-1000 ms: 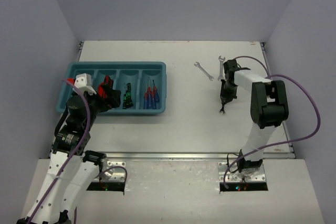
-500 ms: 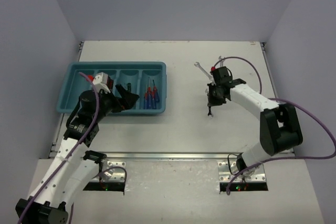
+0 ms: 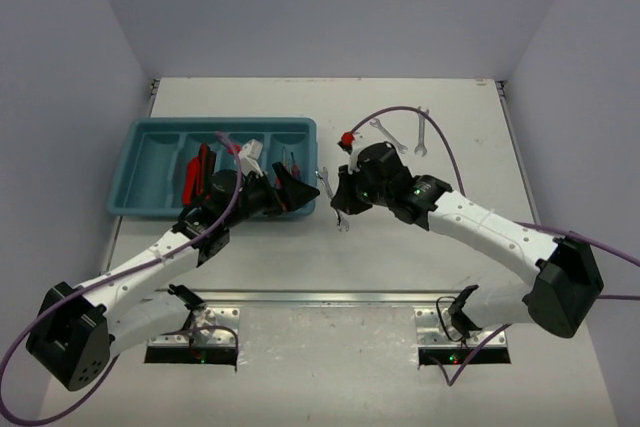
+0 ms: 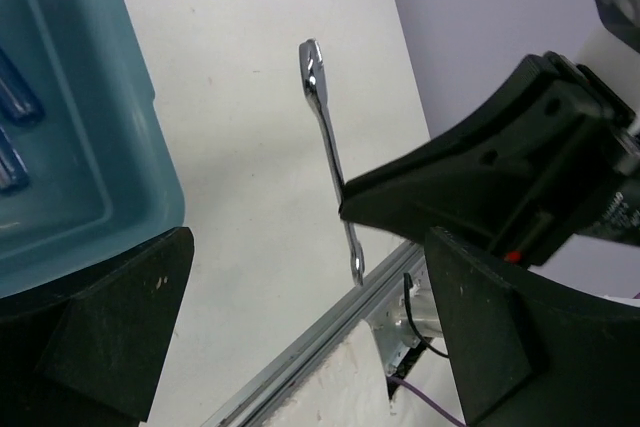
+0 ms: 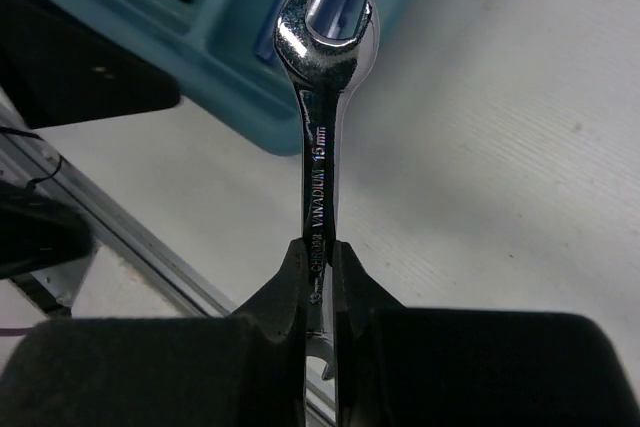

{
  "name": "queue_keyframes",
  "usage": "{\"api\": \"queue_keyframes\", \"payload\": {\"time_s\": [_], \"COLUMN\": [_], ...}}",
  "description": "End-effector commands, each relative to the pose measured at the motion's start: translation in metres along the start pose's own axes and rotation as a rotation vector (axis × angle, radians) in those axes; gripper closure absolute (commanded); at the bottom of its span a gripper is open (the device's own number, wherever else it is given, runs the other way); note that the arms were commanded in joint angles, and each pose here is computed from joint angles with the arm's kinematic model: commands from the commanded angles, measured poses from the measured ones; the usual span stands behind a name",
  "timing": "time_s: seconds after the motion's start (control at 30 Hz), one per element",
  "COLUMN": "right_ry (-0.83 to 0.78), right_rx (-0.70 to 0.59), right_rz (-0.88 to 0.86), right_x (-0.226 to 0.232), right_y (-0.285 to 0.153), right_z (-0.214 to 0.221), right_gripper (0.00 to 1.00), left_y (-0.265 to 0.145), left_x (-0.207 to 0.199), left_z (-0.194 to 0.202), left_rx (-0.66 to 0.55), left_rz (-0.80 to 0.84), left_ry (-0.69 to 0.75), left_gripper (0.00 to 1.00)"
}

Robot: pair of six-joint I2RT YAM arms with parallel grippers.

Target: Sort the tools into containers

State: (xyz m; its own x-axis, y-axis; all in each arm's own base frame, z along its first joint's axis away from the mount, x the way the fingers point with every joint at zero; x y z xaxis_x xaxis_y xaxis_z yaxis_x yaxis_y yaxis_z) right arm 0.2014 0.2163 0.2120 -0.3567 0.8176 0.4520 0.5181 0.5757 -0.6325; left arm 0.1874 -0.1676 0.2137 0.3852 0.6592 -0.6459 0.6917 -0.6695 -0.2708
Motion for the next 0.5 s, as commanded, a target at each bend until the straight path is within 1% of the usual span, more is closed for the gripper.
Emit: {"api": "queue_keyframes", "payload": {"time_s": [0.0,0.1,0.23,0.33,0.37,0.4,0.43,0.47], "right_ry": [-0.024,-0.053,-0.082,-0.086,-0.087,-0.081,-0.074,-0.069], "right_rx": [-0.141,-0.147,-0.158,-0.15,-0.145,-0.143,-0.143,-0.148], "right_rz": [-0.151,-0.213,-0.271,-0.296,-0.3,-0.299,-0.295,-0.283], "right_x": [0.04,0.057,0.076,0.086,0.088,0.089,0.09,0.089], "right_y": [-0.009,-0.014,-0.018,-0.018,-0.017,-0.017,-0.017,-0.016], "right_z": [-0.023,-0.019,-0.015,-0.014,-0.013,-0.013,-0.013,-0.013], "right_gripper": [1.0,1.0,1.0,1.0,1.0,1.0,1.0,0.94], "left_y": [0.01,0.014,0.014,0.016,0.016,0.016,0.015,0.014], "left_x": [-0.019,-0.016,-0.013,-0.013,-0.014,-0.016,-0.018,-0.02], "left_z": [-0.022,-0.021,-0.015,-0.014,-0.015,-0.016,-0.018,-0.021], "left_rx": [-0.133,-0.121,-0.115,-0.103,-0.103,-0.101,-0.102,-0.104], "left_rz": [0.096,0.073,0.085,0.095,0.102,0.111,0.116,0.117], "left_ry": [-0.001,-0.006,-0.032,-0.039,-0.036,-0.025,-0.018,-0.006], "left_gripper": [0.12,0.19,0.45,0.54,0.62,0.8,0.95,1.0]}}
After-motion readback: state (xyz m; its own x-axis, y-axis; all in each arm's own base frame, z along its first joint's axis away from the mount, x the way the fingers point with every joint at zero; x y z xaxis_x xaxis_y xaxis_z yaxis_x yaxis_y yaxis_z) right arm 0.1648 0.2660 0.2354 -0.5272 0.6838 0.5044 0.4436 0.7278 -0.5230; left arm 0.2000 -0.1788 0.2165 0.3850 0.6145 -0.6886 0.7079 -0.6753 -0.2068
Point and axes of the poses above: each gripper's point midway between its finger pads, its own y axis out along the fingers, its own x axis along the line the jaws close on, z = x × y, the point moved 10 cm from there along -y, back along the fingers, and after that the axes turned 11 degrees about y, right-handed, at the moved point
